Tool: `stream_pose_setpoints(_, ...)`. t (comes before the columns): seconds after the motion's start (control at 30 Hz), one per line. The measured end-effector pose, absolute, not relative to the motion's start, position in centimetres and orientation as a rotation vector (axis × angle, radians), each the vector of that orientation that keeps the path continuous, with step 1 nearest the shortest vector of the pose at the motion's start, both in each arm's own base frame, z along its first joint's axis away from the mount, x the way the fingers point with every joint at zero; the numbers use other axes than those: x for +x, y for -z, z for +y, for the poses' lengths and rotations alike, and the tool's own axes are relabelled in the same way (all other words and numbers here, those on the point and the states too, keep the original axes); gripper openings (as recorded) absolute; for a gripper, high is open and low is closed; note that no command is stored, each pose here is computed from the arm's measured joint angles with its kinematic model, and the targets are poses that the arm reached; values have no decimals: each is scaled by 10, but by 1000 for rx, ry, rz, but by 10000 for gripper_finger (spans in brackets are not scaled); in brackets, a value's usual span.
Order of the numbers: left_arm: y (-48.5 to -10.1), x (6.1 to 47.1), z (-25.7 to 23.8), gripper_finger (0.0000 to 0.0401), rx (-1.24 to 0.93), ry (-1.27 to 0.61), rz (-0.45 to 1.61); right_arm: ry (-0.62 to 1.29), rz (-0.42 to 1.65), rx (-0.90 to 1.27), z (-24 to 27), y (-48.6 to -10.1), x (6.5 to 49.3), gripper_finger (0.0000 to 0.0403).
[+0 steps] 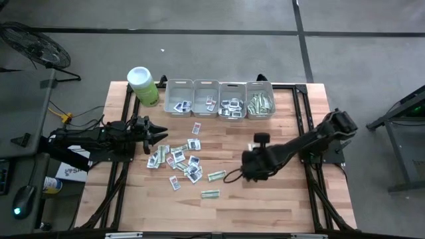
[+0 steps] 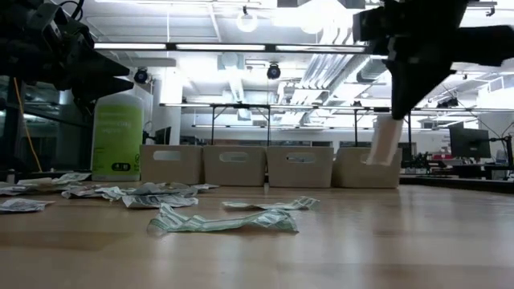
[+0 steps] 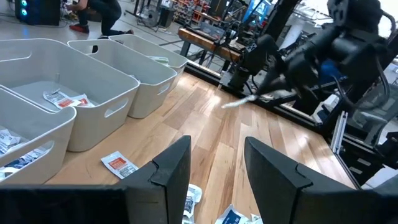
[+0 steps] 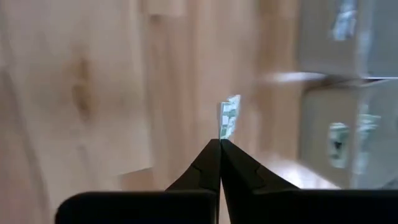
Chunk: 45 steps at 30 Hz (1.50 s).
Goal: Pick & Place First Aid Supplies
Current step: Put the bandage into the right gray bin
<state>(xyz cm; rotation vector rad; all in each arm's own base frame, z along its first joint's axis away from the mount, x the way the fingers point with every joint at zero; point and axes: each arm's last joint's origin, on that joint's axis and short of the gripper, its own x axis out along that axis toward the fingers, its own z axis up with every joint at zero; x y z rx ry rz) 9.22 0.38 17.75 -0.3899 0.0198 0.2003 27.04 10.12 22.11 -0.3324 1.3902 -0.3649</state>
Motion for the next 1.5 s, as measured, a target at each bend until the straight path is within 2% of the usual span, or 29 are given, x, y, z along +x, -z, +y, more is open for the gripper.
stream_pose_setpoints(0.37,-178,92,4,150,-390,-200,20,698,1251,-571,48,-227,251,0)
stream_pose_setpoints(0.57,-178,92,4,150,-390,-201,20,785,1253,-694,24,-229,241,0)
stream_pose_setpoints(0.83,-178,92,4,150,-390,-200,19,758,1394,-804,-25,-206,227,0)
stream_pose_setpoints(1.23,-178,92,4,150,-390,-201,20,679,1377,-946,-71,-172,229,0)
stream_pose_setpoints(1.5,-177,92,4,150,-390,-200,20,686,1405,-940,-82,-171,226,7)
